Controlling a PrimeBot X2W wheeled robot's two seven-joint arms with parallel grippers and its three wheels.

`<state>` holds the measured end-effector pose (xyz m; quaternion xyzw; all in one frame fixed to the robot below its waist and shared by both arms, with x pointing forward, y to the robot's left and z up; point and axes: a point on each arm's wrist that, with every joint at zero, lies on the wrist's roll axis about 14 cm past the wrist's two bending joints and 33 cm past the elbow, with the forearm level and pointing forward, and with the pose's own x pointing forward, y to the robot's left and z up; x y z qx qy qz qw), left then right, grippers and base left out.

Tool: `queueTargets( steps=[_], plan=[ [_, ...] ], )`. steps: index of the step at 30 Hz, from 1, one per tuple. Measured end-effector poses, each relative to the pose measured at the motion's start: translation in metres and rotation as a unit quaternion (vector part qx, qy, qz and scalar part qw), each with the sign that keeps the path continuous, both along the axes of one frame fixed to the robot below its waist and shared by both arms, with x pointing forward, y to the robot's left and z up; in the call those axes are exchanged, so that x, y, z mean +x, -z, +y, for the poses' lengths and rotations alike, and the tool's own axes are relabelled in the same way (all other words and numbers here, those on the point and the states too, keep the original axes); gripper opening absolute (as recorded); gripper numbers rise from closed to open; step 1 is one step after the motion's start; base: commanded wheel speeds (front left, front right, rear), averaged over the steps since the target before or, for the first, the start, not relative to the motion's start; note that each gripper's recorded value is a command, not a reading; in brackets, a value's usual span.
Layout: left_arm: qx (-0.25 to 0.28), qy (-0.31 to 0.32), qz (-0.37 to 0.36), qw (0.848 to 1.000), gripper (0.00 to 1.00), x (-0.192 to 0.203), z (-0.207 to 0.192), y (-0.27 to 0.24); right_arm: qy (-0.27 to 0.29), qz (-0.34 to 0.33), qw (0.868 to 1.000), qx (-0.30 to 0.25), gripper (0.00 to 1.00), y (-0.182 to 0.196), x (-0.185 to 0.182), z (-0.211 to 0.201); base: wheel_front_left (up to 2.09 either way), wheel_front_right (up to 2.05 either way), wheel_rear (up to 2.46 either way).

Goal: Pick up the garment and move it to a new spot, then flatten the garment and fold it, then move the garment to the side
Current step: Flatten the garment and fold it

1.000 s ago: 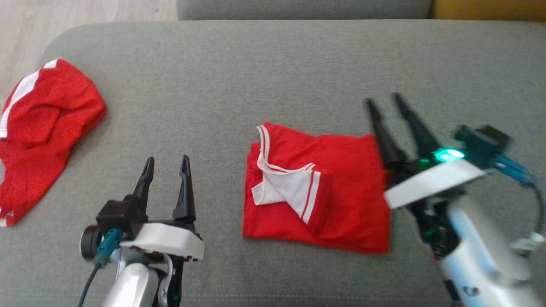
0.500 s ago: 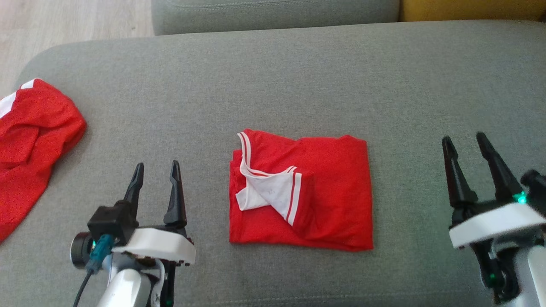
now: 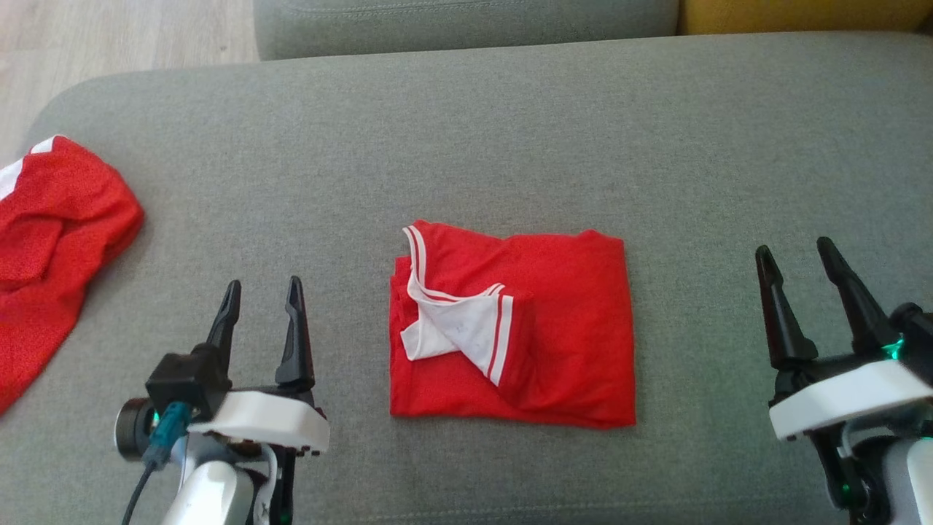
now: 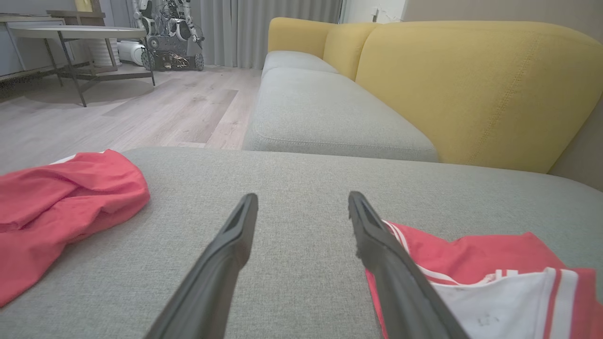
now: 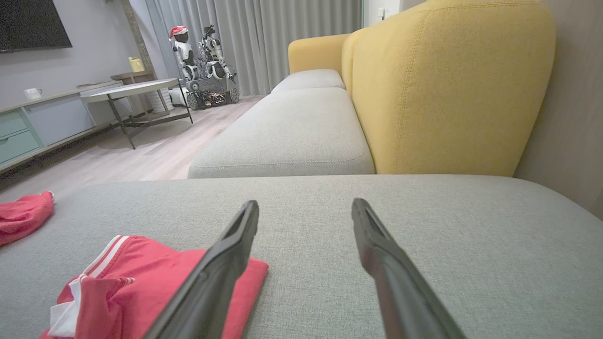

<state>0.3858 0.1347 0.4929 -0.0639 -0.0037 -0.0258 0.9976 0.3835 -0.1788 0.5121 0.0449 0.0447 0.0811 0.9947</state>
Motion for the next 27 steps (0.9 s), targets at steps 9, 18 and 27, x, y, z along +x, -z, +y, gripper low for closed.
queueTargets(
  steps=[9,18,27],
  plan=[
    [0.001,-0.002,0.002,1.000,1.00,-0.001,0.002,0.001,-0.003,0.004,1.000,-0.004,0.98,0.002,0.002,0.002,0.00,0.00,0.00],
    [0.003,-0.011,0.008,1.000,1.00,-0.006,0.008,0.005,-0.069,0.078,0.995,0.006,0.00,0.048,0.003,0.050,0.00,0.00,0.00],
    [0.006,-0.039,0.016,0.999,1.00,-0.011,0.026,0.009,-0.187,0.131,0.972,0.052,0.00,0.085,0.005,0.151,0.00,0.00,0.00]
  ],
)
